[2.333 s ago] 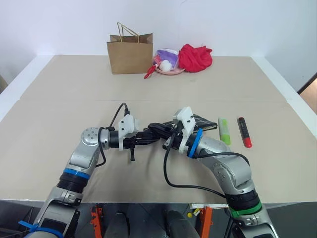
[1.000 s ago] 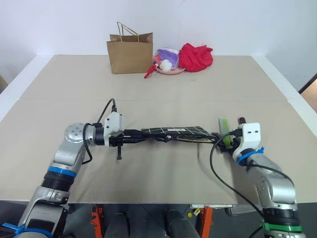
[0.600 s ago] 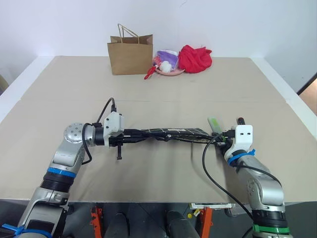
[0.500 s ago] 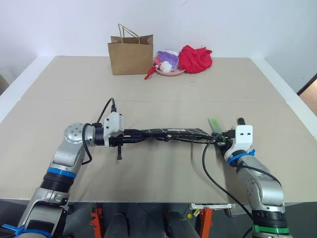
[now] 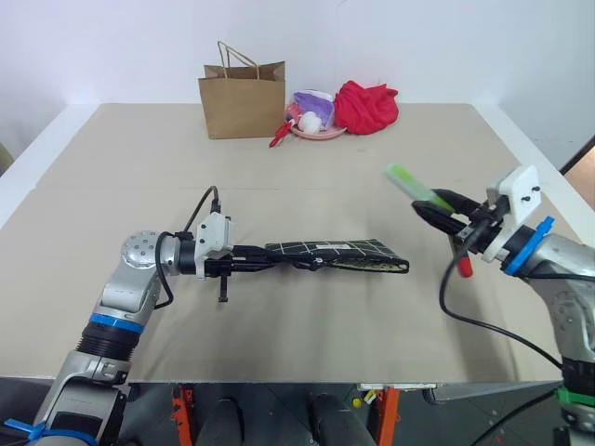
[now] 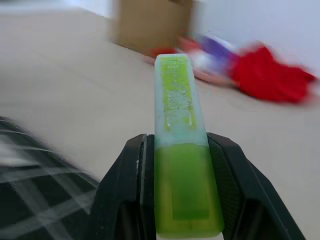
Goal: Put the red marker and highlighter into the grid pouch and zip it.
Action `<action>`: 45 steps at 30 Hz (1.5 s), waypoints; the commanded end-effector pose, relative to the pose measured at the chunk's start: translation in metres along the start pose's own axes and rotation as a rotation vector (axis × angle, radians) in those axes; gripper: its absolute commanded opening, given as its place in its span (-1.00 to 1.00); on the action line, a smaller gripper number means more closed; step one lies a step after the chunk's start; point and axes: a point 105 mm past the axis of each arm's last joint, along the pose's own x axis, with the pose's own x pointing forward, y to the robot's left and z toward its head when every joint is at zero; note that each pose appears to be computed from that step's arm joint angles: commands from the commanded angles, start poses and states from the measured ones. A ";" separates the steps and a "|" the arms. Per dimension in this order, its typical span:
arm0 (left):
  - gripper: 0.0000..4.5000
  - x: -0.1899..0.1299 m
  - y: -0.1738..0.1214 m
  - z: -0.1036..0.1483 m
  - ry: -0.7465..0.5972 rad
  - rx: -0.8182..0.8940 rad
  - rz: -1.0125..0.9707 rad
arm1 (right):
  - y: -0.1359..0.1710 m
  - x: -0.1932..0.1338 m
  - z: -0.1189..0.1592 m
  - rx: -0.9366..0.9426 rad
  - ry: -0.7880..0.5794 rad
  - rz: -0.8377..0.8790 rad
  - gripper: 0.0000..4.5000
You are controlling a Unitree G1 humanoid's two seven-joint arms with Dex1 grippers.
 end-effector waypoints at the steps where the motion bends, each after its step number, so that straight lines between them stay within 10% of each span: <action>1: -1.00 0.001 0.003 0.009 -0.024 0.032 -0.006 | 0.042 -0.012 0.020 0.084 -0.016 0.280 -0.51; 45: -1.00 0.019 -0.014 0.013 -0.070 0.052 -0.055 | 0.048 -0.033 -0.031 0.153 0.305 0.433 -0.51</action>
